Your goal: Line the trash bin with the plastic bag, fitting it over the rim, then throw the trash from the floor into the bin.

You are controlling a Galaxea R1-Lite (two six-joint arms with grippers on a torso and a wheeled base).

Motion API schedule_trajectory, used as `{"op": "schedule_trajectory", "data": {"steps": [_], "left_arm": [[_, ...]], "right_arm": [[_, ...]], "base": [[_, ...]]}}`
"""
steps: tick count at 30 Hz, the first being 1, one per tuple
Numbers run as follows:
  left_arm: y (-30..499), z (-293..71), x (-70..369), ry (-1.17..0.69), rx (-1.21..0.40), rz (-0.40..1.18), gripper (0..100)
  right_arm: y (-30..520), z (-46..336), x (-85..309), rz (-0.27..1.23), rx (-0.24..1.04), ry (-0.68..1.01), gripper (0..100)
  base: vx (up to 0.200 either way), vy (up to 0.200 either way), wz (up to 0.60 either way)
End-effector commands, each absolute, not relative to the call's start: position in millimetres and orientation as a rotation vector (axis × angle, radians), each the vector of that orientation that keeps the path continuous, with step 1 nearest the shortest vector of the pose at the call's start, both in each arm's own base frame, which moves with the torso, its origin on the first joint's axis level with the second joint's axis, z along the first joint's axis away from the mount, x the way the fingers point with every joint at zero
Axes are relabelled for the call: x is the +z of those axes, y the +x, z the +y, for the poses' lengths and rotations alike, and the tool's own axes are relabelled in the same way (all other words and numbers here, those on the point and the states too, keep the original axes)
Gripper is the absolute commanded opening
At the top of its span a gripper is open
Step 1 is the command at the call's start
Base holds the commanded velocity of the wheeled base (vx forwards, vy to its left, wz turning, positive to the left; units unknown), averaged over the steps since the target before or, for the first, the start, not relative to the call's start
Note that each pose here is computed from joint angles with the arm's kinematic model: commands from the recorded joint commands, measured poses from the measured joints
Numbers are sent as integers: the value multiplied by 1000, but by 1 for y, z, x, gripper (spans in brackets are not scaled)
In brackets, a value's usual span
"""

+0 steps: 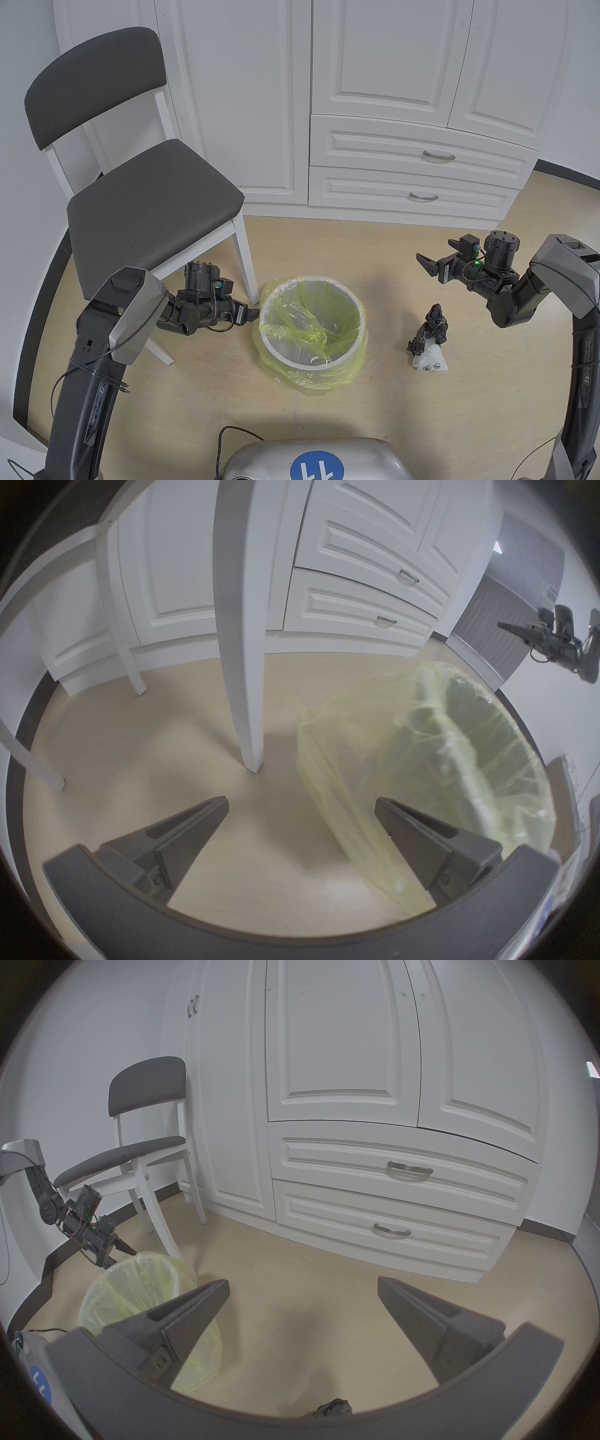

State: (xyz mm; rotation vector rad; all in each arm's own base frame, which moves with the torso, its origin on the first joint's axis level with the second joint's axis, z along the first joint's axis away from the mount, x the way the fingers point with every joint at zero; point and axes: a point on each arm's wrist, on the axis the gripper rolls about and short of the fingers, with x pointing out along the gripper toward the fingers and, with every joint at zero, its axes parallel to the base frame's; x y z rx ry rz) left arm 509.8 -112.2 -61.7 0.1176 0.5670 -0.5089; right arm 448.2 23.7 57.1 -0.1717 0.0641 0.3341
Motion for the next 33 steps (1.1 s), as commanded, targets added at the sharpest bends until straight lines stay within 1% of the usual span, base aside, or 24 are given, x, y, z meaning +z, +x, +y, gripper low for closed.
{"op": "schedule_trajectory", "data": {"steps": [1, 10, 12, 19, 21, 25, 26, 29, 33], "left_arm": [[523, -100, -121, 180, -513, 611, 100], [524, -103, -122, 157, -547, 620, 100], [524, -105, -128, 151, -547, 623, 100], [528, -102, -127, 128, -515, 563, 100], [534, -87, -109, 134, -486, 524, 100], [521, -73, -64, 145, -469, 542, 100], [518, -71, -61, 150, -468, 547, 100], [494, -66, -37, 202, -457, 581, 100], [462, -69, -12, 234, -424, 597, 100]], "right_arm": [[454, 21, 46, 75, 329, -170, 100], [461, 19, 38, 79, 325, -170, 100], [463, 19, 33, 85, 324, -169, 100], [464, 17, 33, 85, 319, -169, 100], [463, 18, 33, 88, 321, -168, 100], [459, 18, 39, 107, 324, -164, 100], [458, 19, 41, 113, 326, -164, 100], [446, 26, 52, 146, 346, -160, 100], [432, 42, 64, 189, 380, -158, 100]], "base": [[0, 0, 0], [0, 0, 0], [0, 0, 0], [0, 0, 0], [0, 0, 0], [0, 0, 0], [0, 0, 0], [0, 0, 0], [0, 0, 0]]}}
